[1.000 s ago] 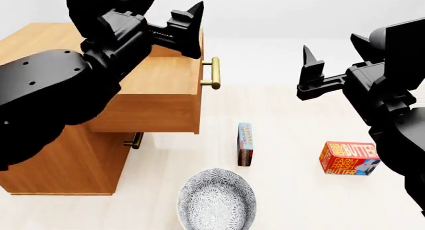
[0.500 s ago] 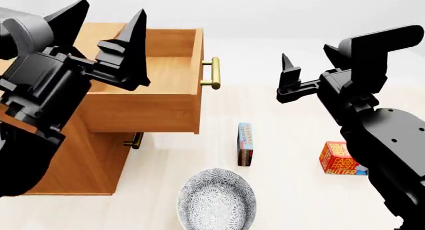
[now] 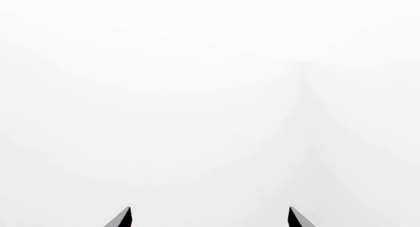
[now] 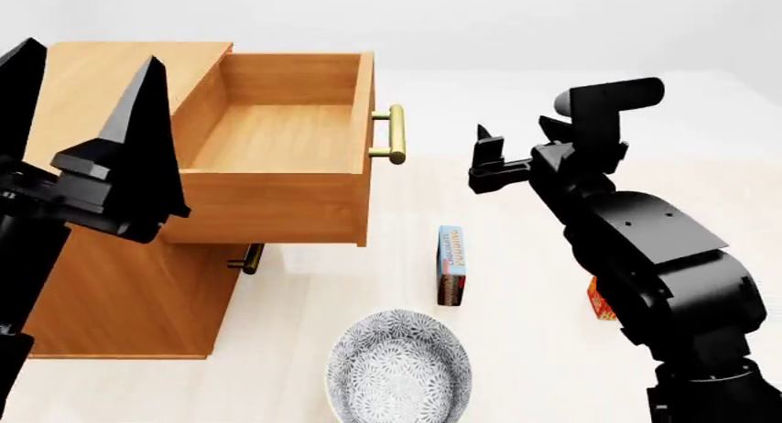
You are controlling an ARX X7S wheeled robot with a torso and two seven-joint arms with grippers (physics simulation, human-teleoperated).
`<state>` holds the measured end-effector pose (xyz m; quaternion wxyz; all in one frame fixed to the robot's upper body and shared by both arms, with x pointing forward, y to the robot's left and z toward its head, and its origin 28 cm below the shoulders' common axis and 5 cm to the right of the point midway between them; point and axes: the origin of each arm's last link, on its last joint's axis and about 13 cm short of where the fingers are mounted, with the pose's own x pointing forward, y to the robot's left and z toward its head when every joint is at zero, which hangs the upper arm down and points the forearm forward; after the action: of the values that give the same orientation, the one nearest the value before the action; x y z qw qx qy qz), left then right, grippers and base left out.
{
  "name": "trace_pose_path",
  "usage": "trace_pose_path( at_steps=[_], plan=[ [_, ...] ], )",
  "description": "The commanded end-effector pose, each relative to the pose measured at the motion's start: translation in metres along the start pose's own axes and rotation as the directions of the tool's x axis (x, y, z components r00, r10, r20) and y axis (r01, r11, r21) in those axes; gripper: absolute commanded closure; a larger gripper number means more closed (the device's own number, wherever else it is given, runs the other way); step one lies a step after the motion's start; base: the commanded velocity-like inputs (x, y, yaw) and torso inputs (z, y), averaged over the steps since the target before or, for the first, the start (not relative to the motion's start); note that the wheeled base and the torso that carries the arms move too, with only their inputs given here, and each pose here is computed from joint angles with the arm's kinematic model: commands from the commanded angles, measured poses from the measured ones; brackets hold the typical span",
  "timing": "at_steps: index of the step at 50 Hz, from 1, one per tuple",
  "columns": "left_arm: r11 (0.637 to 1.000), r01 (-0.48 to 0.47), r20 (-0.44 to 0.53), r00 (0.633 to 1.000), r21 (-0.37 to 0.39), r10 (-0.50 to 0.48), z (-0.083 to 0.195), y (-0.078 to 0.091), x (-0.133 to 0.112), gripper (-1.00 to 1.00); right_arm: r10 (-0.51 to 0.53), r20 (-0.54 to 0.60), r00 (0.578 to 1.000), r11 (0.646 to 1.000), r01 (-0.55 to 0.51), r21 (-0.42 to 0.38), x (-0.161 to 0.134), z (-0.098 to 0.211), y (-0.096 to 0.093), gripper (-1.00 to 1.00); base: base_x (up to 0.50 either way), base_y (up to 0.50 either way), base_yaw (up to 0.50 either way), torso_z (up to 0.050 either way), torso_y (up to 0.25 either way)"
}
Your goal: Put the chocolate pudding in the top drawer of the cabinet and close it.
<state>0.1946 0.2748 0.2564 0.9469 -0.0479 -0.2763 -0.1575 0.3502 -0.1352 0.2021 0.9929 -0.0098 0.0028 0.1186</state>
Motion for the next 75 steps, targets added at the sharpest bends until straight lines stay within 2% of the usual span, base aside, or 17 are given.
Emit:
trace_pose_path(
  at_steps=[1,9,26,46,57,75],
  plan=[
    [1.0,-0.023,0.046,0.999,0.003,0.023,0.004,0.002,-0.02,-1.0,0.013,-0.091,0.996,0.999,-0.008,0.054,0.029,-0.023,0.003,-1.0,0.0,0.0,0.0,0.0,0.0],
    [0.998,-0.069,0.059,0.996,-0.002,0.069,0.004,0.008,-0.023,-1.0,0.003,-0.11,0.994,0.999,0.002,0.049,0.044,-0.044,0.003,-1.0,0.0,0.0,0.0,0.0,0.0],
    [0.999,-0.05,0.077,0.996,0.019,0.048,-0.003,0.008,-0.027,-1.0,-0.002,-0.133,0.991,1.0,0.006,0.027,0.071,-0.072,0.01,-1.0,0.0,0.0,0.0,0.0,0.0],
    [0.998,-0.056,0.058,0.997,-0.006,0.056,-0.012,0.008,-0.03,-1.0,0.029,-0.227,0.973,0.996,-0.008,0.091,0.063,-0.099,0.023,-1.0,0.0,0.0,0.0,0.0,0.0],
    [0.998,-0.067,0.049,0.997,-0.007,0.067,-0.009,0.006,-0.035,-1.0,0.054,-0.254,0.966,0.993,-0.026,0.113,0.06,-0.108,0.029,-1.0,0.0,0.0,0.0,0.0,0.0],
    [0.997,-0.071,0.04,0.997,-0.004,0.071,-0.024,0.01,-0.028,-1.0,0.075,-0.275,0.958,0.989,-0.036,0.142,0.052,-0.128,0.037,-1.0,0.0,0.0,0.0,0.0,0.0]
  ],
)
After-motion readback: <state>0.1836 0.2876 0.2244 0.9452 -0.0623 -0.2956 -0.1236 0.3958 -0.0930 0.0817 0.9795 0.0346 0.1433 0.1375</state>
